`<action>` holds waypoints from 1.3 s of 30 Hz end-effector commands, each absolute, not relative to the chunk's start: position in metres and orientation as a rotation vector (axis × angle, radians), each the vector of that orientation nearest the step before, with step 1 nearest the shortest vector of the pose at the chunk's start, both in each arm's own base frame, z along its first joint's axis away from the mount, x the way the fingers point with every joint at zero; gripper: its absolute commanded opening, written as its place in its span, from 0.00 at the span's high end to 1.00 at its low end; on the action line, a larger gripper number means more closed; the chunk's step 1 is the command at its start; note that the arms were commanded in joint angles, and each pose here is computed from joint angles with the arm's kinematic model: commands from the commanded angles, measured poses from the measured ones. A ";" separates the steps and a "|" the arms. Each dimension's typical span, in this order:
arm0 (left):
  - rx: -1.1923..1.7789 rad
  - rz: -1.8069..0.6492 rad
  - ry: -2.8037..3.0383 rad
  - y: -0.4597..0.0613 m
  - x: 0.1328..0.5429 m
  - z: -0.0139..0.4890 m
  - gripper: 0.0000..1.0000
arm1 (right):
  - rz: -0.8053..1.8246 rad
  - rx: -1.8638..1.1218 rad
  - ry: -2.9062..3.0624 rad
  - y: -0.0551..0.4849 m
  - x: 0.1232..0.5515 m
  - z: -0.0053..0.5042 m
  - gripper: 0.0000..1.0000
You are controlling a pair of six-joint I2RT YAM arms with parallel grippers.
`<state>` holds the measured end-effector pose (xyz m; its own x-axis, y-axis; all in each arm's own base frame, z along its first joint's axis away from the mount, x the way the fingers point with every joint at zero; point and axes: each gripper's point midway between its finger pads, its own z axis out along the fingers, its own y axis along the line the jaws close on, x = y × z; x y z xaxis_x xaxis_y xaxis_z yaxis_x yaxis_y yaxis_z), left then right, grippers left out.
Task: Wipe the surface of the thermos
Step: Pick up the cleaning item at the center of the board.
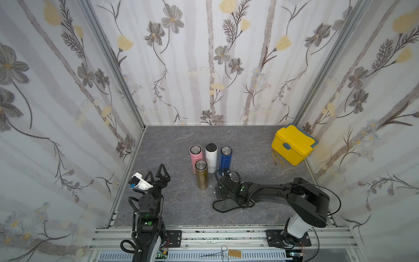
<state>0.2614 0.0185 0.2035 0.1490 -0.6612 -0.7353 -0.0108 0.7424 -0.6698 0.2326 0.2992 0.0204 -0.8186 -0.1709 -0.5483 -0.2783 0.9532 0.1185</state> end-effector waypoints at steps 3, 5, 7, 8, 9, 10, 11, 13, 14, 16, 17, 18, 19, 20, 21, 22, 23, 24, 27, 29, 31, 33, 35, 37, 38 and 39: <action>-0.637 -0.484 1.450 0.018 0.262 0.156 0.00 | 0.187 -0.383 2.721 0.284 0.203 -0.024 0.00; -0.636 -0.485 1.451 0.018 0.263 0.156 0.00 | 0.203 -0.402 2.738 0.286 0.199 -0.032 0.12; -0.638 -0.483 1.453 0.018 0.263 0.155 0.00 | 0.226 -0.414 2.745 0.289 0.197 -0.035 0.41; -0.638 -0.483 1.453 0.018 0.263 0.155 0.00 | 0.236 -0.410 2.743 0.289 0.197 -0.034 0.59; -0.637 -0.484 1.455 0.018 0.263 0.155 0.00 | 0.247 -0.405 2.737 0.290 0.197 -0.032 0.68; -0.639 -0.486 1.452 0.018 0.263 0.155 0.00 | 0.262 -0.400 2.727 0.291 0.198 -0.027 0.77; -0.644 -0.482 1.453 0.019 0.263 0.154 0.00 | 0.274 -0.390 2.714 0.291 0.199 -0.021 0.87; -0.654 -0.479 1.451 0.020 0.263 0.154 0.00 | 0.315 -0.369 2.676 0.292 0.201 -0.005 0.96; -0.657 -0.484 1.448 0.020 0.263 0.153 0.00 | 0.345 -0.352 2.647 0.293 0.203 0.007 1.00; -0.635 -0.509 1.440 0.016 0.263 0.156 0.00 | 0.387 -0.315 2.597 0.285 0.203 0.027 1.00; -0.618 -0.528 1.435 0.013 0.264 0.160 0.00 | 0.423 -0.290 2.559 0.282 0.205 0.042 1.00; -0.605 -0.543 1.431 0.010 0.264 0.164 0.00 | 0.455 -0.273 2.525 0.280 0.206 0.053 1.00; -0.583 -0.562 1.428 0.006 0.265 0.170 0.00 | 0.484 -0.250 2.492 0.276 0.206 0.065 1.00; -0.553 -0.584 1.429 0.001 0.265 0.176 0.00 | 0.507 -0.221 2.459 0.270 0.207 0.075 1.00; -0.507 -0.609 1.431 -0.006 0.264 0.182 0.00 | 0.524 -0.197 2.434 0.264 0.208 0.082 1.00; -0.439 -0.648 1.435 -0.018 0.263 0.191 0.00 | 0.546 -0.168 2.401 0.257 0.210 0.092 1.00; -0.374 -0.694 1.426 -0.028 0.260 0.201 0.00 | 0.563 -0.140 2.372 0.250 0.211 0.099 1.00; -0.333 -0.734 1.414 -0.036 0.257 0.208 0.00 | 0.573 -0.114 2.348 0.244 0.213 0.104 1.00; -0.163 -0.854 1.332 -0.062 0.239 0.233 0.03 | 0.619 -0.046 2.277 0.225 0.216 0.115 1.00; -0.057 -0.909 1.275 -0.076 0.225 0.245 0.04 | 0.646 -0.012 2.231 0.214 0.218 0.121 1.00; -0.004 -0.930 1.255 -0.085 0.218 0.247 0.04 | 0.677 0.021 2.183 0.204 0.218 0.128 1.00; 0.049 -0.941 1.243 -0.094 0.213 0.247 0.04 | 0.703 0.055 2.139 0.194 0.218 0.132 1.00; 0.097 -0.944 1.246 -0.105 0.211 0.248 0.05 | 0.733 0.083 2.099 0.187 0.218 0.136 1.00; 0.124 -0.929 1.281 -0.115 0.214 0.246 0.07 | 0.750 0.095 2.082 0.184 0.217 0.137 1.00; 0.144 -0.919 1.304 -0.122 0.216 0.244 0.09 | 0.750 0.100 2.079 0.183 0.217 0.136 1.00; 0.160 -0.913 1.324 -0.128 0.218 0.242 0.10 | 0.752 0.099 2.082 0.183 0.216 0.135 1.00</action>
